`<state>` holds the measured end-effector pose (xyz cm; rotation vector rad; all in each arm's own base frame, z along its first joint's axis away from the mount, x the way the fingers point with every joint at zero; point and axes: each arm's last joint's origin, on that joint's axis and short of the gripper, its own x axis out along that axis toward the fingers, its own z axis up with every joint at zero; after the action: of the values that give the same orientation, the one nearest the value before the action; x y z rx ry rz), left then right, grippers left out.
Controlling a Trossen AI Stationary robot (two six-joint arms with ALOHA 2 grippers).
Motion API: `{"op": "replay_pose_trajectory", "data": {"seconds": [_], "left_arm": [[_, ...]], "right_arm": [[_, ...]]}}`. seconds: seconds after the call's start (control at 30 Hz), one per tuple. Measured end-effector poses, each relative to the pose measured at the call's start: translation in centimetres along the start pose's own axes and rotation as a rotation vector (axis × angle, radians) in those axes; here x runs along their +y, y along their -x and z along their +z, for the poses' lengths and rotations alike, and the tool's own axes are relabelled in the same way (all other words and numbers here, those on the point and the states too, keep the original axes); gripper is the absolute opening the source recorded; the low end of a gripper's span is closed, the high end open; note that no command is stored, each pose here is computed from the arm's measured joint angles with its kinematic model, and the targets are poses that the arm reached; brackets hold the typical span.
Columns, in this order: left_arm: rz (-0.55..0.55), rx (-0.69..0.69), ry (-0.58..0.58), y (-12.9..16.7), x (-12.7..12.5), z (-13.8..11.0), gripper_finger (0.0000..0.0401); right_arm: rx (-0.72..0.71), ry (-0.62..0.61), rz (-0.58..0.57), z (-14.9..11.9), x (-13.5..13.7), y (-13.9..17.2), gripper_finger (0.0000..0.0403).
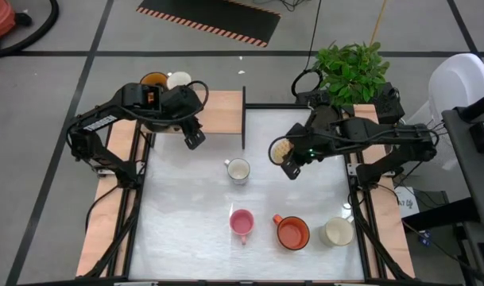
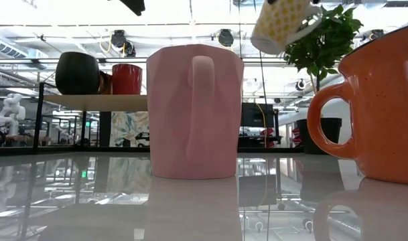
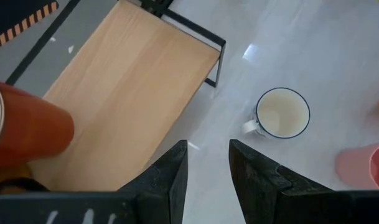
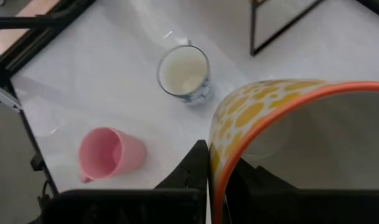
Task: Place coffee mugs
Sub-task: Put the yellow patterned mug on the shelf
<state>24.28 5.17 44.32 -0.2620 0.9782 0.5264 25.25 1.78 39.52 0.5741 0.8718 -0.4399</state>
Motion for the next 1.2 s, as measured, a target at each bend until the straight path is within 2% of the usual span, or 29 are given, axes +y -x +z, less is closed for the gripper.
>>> {"op": "replay_pose_trajectory", "data": {"seconds": [0.13, 0.27, 0.47, 0.57, 0.83, 0.97, 1.2], "left_arm": [[0.012, 0.013, 0.026, 0.5, -0.2, -0.6, 0.0122], [0.041, -0.032, 0.035, 1.8, -0.7, -1.4, 0.0122], [0.058, -0.106, 0.091, 3.8, -1.1, -2.7, 0.0122], [0.065, -0.105, 0.102, 4.2, -1.4, -3.2, 0.0122], [0.048, -0.111, 0.049, 4.8, -2.6, -4.1, 0.0122], [0.047, -0.13, 0.046, 5.2, -3.2, -4.5, 0.0122], [0.036, -0.145, 0.013, 5.5, -4.0, -5.0, 0.0122]], "right_arm": [[-0.012, 0.02, 0.023, 1.0, 1.2, 0.0, 0.0009], [-0.024, 0.016, 0.052, 2.0, 2.1, 0.2, 0.001], [-0.104, -0.058, 0.056, 3.7, 2.9, 0.8, 0.001], [-0.155, -0.087, 0.094, 4.6, 3.1, 0.9, 0.0011], [-0.249, -0.148, 0.132, 6.5, 2.6, 0.4, 0.0012], [-0.313, -0.172, 0.188, 7.9, 2.5, 0.3, 0.0012], [-0.418, -0.187, 0.286, 10.8, 2.8, -1.9, 0.0013]]}}
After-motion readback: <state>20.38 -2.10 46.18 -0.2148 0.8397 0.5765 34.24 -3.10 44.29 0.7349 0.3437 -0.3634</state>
